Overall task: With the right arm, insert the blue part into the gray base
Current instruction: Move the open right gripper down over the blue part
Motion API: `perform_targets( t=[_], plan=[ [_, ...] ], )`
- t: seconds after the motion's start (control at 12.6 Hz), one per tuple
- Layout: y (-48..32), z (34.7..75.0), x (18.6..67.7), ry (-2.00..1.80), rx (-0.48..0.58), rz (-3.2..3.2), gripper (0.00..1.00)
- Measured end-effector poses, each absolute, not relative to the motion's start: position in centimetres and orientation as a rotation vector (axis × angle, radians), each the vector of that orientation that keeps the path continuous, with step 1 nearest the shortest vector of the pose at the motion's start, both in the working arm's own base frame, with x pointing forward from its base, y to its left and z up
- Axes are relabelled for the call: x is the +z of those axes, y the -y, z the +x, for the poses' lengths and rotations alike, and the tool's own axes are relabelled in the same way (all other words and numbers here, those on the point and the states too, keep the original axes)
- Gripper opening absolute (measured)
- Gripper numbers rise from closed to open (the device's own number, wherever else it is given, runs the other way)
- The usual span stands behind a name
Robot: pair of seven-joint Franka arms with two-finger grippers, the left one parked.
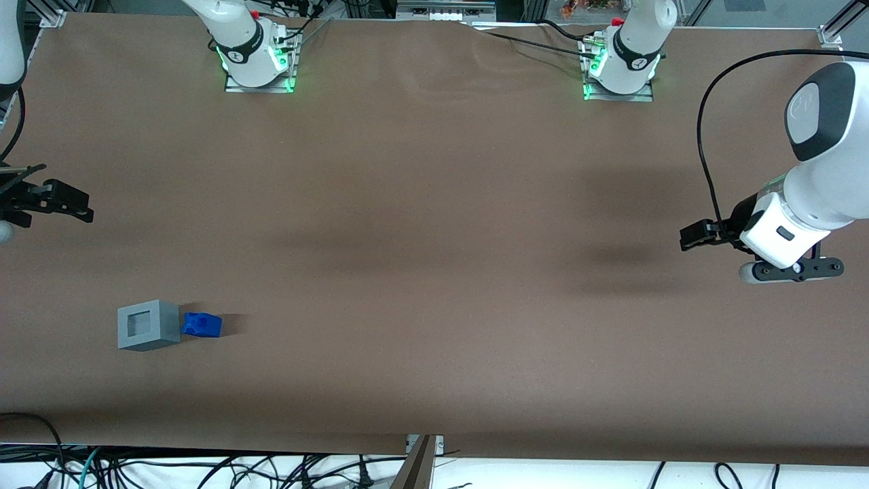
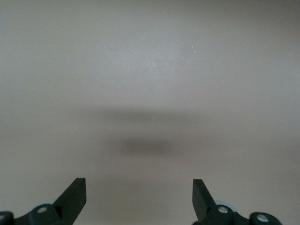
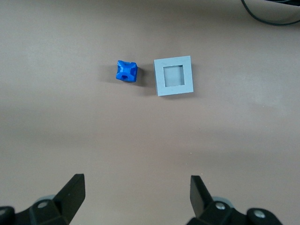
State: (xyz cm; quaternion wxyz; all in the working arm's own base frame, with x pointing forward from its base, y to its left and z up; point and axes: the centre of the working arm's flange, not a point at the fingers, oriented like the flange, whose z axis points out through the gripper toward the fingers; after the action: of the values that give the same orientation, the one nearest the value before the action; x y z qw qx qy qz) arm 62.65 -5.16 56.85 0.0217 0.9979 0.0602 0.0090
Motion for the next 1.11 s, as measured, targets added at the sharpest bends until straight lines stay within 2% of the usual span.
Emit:
perform_targets(
  t=[0.16,0.4,0.79,1.11],
  plan=[
    [4.7,63.2,57.1,-0.199,0.092,3.088,1.0],
    [4.3,64.6,54.8,-0.214,0.097,3.088,1.0],
    [3.3,69.6,43.5,-0.211,0.114,3.103,1.0],
    [0.1,72.2,34.9,-0.08,0.147,3.121,1.0]
  ],
)
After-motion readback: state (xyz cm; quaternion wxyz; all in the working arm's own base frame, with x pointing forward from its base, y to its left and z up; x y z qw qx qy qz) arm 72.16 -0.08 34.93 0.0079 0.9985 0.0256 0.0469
